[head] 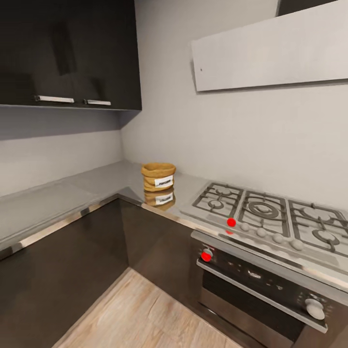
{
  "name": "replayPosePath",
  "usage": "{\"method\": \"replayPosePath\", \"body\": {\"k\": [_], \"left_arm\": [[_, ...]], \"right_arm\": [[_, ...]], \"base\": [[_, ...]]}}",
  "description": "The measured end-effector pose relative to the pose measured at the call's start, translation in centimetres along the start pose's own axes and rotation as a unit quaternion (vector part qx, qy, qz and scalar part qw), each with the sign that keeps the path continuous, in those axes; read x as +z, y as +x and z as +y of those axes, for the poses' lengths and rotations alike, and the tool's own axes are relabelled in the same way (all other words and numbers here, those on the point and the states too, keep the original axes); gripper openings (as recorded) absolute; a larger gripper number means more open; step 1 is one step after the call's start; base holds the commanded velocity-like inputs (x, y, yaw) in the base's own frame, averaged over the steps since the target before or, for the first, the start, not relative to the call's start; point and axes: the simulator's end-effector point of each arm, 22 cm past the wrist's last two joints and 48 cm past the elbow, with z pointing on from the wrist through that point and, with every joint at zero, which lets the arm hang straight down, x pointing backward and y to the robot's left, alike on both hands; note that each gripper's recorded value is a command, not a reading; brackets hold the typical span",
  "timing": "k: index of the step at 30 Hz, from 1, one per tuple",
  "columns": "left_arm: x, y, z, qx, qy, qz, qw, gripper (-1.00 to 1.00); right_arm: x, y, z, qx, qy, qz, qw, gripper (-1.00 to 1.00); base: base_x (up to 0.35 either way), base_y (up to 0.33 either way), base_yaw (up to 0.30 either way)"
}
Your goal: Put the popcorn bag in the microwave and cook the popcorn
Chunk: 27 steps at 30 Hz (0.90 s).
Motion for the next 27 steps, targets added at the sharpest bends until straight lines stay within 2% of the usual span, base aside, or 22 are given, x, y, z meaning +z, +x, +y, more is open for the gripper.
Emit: {"method": "replayPosePath", "body": {"k": [27], "left_arm": [[0.00, 0.04, 0.01, 0.001, 0.000, 0.000, 1.0000, 1.00]], "right_arm": [[0.00, 0.00, -0.07, 0.009, 0.002, 0.000, 1.0000, 1.00]], "base": [[0.292, 0.224, 0.000]]}}
